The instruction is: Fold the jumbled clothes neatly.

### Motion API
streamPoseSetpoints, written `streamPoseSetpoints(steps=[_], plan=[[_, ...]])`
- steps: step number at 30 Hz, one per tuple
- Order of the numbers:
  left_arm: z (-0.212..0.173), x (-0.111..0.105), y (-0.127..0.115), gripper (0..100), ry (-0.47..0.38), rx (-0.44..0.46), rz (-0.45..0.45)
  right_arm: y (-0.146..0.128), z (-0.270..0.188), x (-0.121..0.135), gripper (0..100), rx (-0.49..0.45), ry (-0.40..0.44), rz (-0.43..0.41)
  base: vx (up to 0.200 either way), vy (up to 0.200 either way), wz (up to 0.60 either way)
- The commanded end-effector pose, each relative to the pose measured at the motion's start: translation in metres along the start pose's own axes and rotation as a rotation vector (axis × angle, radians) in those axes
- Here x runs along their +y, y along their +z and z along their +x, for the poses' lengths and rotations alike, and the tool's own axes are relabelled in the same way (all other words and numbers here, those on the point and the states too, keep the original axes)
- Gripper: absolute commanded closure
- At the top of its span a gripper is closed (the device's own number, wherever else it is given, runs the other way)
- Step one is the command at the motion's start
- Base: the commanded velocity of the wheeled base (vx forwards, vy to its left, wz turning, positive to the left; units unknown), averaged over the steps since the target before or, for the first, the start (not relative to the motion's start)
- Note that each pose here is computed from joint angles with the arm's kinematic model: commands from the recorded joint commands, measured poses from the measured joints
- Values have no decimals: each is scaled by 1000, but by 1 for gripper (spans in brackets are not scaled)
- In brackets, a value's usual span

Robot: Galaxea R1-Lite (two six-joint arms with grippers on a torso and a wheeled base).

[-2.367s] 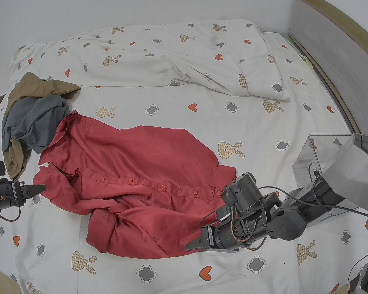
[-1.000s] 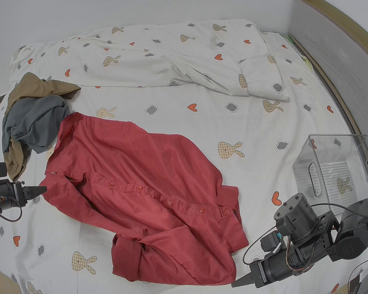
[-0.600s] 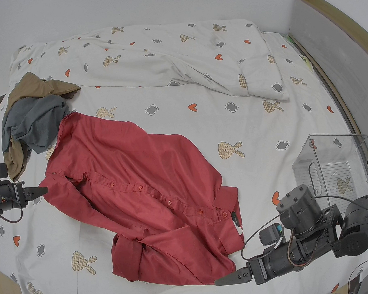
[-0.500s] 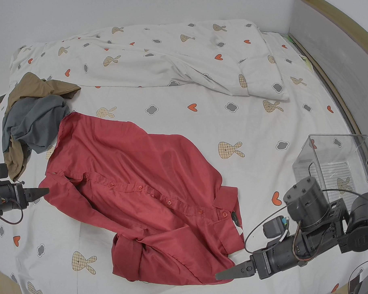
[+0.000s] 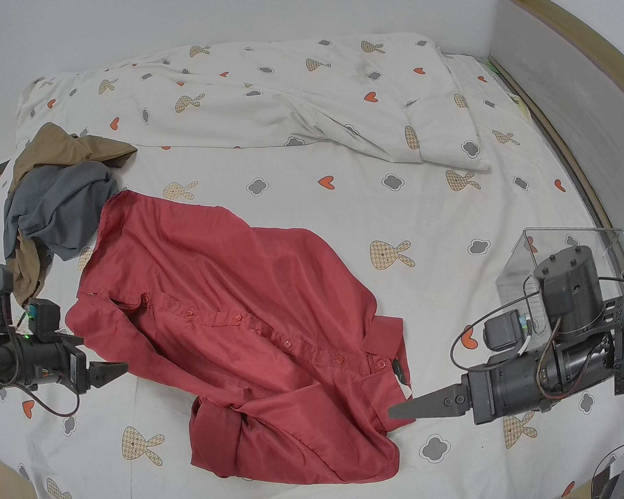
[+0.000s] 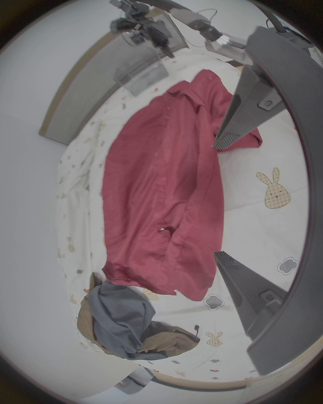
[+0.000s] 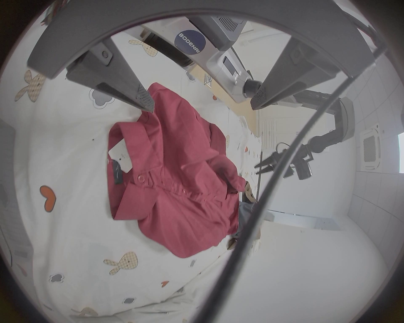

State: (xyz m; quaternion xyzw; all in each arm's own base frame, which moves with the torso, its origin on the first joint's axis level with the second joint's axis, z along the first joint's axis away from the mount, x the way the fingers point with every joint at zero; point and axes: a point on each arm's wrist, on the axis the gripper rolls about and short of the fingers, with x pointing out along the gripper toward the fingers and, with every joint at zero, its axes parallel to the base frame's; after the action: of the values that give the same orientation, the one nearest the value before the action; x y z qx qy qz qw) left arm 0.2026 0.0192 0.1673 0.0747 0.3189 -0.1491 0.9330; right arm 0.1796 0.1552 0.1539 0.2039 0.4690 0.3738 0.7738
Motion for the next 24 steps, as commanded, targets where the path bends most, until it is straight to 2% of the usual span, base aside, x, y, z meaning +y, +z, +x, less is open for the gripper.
streamPoseSetpoints(steps=[1,5,8,11,20,24], plan=[[38,-6,-9,0,-53,135,23,8,-21,-3,0,-89,2,9,0,0,0],[49,0,-3,0,-39,129,52,8,-23,-2,0,-99,4,7,0,0,0],[60,7,7,0,31,135,74,8,-25,-1,0,-107,8,5,0,0,0],[66,11,14,0,66,138,112,9,-32,1,0,-132,16,-2,0,0,0],[70,7,28,0,56,103,179,11,-39,-2,0,-161,9,9,0,0,0],[80,3,29,0,39,120,194,12,-40,-3,0,-165,6,14,0,0,0]])
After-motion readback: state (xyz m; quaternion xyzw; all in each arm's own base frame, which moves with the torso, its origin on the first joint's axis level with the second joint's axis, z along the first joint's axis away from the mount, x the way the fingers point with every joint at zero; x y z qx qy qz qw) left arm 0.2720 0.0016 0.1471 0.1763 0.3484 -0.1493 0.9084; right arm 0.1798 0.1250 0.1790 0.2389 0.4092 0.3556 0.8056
